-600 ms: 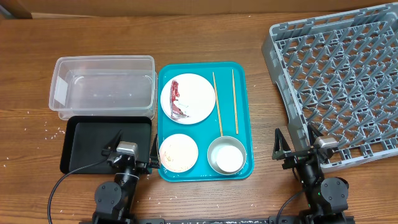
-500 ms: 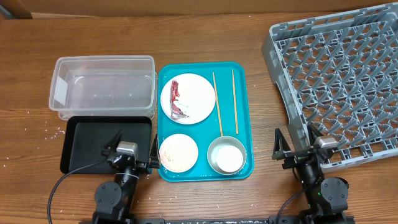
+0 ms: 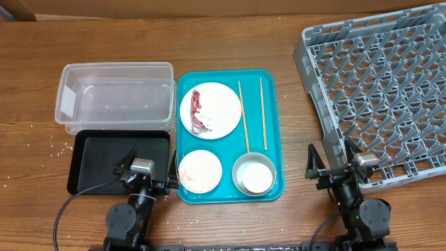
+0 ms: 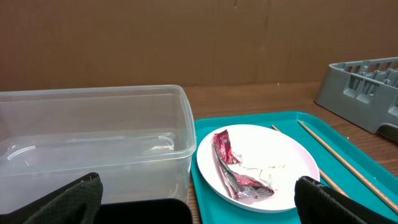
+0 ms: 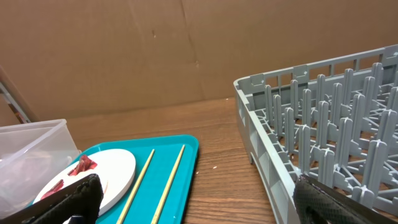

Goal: Sort waste into correct bins and load items into the dishwasher

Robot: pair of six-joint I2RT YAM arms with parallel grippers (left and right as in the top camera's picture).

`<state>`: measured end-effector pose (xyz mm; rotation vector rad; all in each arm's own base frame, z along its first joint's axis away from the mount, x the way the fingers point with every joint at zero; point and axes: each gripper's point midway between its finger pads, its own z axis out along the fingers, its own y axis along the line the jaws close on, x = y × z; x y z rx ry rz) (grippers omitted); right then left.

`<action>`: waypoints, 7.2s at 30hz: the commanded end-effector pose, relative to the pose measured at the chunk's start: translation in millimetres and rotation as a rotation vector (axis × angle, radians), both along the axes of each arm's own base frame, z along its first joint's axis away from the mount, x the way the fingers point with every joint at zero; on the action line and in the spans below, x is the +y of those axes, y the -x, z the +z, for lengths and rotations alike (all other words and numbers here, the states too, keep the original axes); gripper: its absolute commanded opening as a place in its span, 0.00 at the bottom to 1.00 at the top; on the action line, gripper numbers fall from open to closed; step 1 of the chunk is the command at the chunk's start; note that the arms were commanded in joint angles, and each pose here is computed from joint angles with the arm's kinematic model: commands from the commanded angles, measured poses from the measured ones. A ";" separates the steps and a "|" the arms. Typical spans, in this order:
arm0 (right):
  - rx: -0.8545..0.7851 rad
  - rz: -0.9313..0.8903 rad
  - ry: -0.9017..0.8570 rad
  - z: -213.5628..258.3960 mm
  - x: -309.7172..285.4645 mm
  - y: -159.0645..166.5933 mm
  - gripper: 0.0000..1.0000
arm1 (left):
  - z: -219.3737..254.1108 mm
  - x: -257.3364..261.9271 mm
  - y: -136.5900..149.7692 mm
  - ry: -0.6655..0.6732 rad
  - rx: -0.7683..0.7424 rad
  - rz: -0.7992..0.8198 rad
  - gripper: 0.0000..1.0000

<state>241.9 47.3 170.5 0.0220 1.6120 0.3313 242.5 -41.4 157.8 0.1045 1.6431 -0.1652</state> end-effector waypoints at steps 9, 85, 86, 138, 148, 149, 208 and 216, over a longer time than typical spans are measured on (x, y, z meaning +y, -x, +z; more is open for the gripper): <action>-0.006 -0.005 -0.001 -1.2 -1.0 -0.3 1.00 | -2.0 -1.8 0.1 -0.019 0.000 -0.010 1.00; 0.796 -0.010 -0.219 96.6 25.6 -24.7 1.00 | -42.3 -211.4 5.5 -0.063 1.414 -0.345 0.04; 0.793 -0.004 -0.206 96.7 25.6 -24.7 1.00 | -27.7 -210.3 2.4 -0.020 1.400 -0.390 0.04; 0.967 -0.625 -0.419 50.7 -151.9 -13.4 0.51 | 111.0 -182.3 -27.8 0.581 1.088 -1.072 1.00; 1.143 -0.706 -0.443 -4.6 -174.7 -32.8 0.51 | 107.1 -181.0 -26.6 0.582 1.115 -1.048 1.00; 1.128 -0.708 -0.445 -3.6 -176.4 -36.2 0.51 | 107.1 -181.0 -26.6 0.584 1.117 -1.047 1.00; 1.089 0.163 -0.145 80.3 32.4 -37.6 0.93 | -124.2 -140.0 -5.4 0.030 1.434 0.128 0.37; 1.091 0.163 -0.145 80.1 32.4 -37.2 0.93 | -125.5 -148.9 -9.1 0.052 1.448 0.101 0.04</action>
